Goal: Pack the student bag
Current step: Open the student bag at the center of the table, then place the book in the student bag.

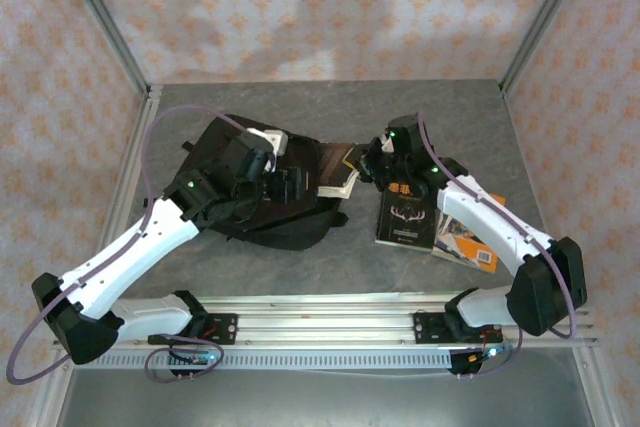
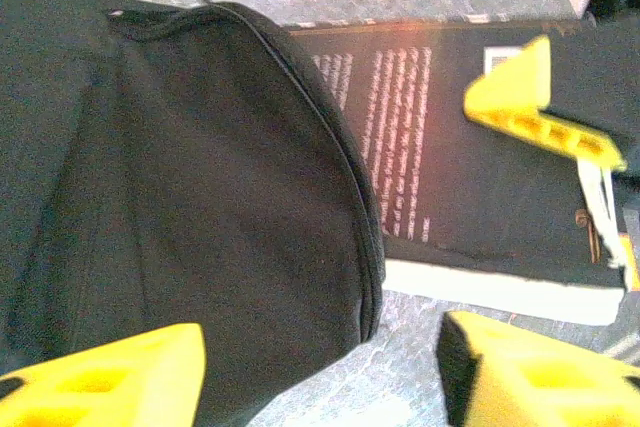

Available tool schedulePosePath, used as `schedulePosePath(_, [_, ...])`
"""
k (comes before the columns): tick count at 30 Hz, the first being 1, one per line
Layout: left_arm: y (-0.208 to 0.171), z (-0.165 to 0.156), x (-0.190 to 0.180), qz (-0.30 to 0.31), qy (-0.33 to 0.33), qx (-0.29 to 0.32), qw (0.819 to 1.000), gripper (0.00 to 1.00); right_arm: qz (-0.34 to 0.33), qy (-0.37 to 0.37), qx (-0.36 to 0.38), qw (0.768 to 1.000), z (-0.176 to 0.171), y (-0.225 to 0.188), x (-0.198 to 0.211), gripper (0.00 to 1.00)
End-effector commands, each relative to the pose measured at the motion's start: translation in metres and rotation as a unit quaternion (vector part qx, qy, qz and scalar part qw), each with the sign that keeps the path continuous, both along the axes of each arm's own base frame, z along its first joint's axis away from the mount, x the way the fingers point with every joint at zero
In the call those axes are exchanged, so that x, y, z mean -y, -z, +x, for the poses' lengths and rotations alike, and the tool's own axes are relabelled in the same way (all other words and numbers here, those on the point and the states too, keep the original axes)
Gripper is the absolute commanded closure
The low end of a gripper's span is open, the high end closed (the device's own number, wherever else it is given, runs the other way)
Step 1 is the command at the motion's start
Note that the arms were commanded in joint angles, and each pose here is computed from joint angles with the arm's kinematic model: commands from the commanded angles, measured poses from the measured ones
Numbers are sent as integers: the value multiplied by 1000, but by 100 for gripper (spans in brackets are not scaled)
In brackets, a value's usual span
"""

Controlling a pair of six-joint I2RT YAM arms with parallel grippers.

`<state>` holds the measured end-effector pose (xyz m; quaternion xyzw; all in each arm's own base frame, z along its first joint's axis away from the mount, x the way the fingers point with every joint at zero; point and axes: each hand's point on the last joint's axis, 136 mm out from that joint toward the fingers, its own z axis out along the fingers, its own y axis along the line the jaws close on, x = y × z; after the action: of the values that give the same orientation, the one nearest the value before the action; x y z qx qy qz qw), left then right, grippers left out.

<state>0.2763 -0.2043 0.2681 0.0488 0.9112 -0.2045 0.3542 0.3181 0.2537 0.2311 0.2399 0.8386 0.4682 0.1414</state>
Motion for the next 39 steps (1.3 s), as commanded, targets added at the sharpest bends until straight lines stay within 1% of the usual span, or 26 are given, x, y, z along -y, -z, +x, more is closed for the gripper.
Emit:
schedulePosePath(1, [-10,12,-25,54,-43,5,998,30,62,-28,67,995,2,-62,-14,100])
schedulePosePath(4, [-7,23,-25,70,-47,-8,996,24,59,-31,62,996,-2,-57,-13,100])
schedulePosePath(7, [5,33,-7,63,-24,-35,997,21,62,-30,61,996,-5,-53,-13,100])
schedulePosePath(9, [17,38,4,58,-17,-57,997,21,64,-30,67,995,-6,-56,-14,100])
schedulePosePath(12, [34,45,20,48,-8,-90,995,24,63,-37,71,995,-9,-58,-16,100])
schedulePosePath(14, [41,48,30,34,-2,-104,994,25,62,-43,72,995,-11,-58,-18,100])
schedulePosePath(16, [49,51,32,37,-7,-112,993,27,61,-46,73,994,-13,-58,-19,100])
schedulePosePath(17, [51,53,30,46,-11,-112,993,31,58,-46,74,995,-13,-57,-19,100])
schedulePosePath(18, [53,54,26,58,-16,-111,992,41,55,-46,75,995,-14,-57,-18,100])
schedulePosePath(19, [53,55,22,69,-21,-108,991,52,50,-45,74,995,-15,-56,-16,100])
schedulePosePath(21, [48,56,12,90,-22,-101,991,80,30,-43,77,996,-18,-55,-10,100])
schedulePosePath(23, [36,57,0,92,-28,-94,991,100,0,-41,75,996,-22,-49,-2,100])
schedulePosePath(27, [-6,54,-28,69,-59,-62,994,100,-52,-49,84,994,-30,-45,12,100])
schedulePosePath(31, [-42,49,-55,76,-92,-15,993,100,-78,-49,100,991,-35,-52,22,100])
schedulePosePath(32, [-48,48,-59,78,-98,-6,992,100,-76,-52,99,991,-36,-51,21,100])
schedulePosePath(33, [-53,48,-62,79,-103,2,992,100,-60,-56,110,991,-42,-62,21,100])
schedulePosePath(34, [-56,48,-64,78,-107,6,991,100,-49,-61,109,991,-43,-65,18,100])
schedulePosePath(39, [-64,51,-61,61,-108,11,992,100,20,-81,105,991,-45,-87,0,100])
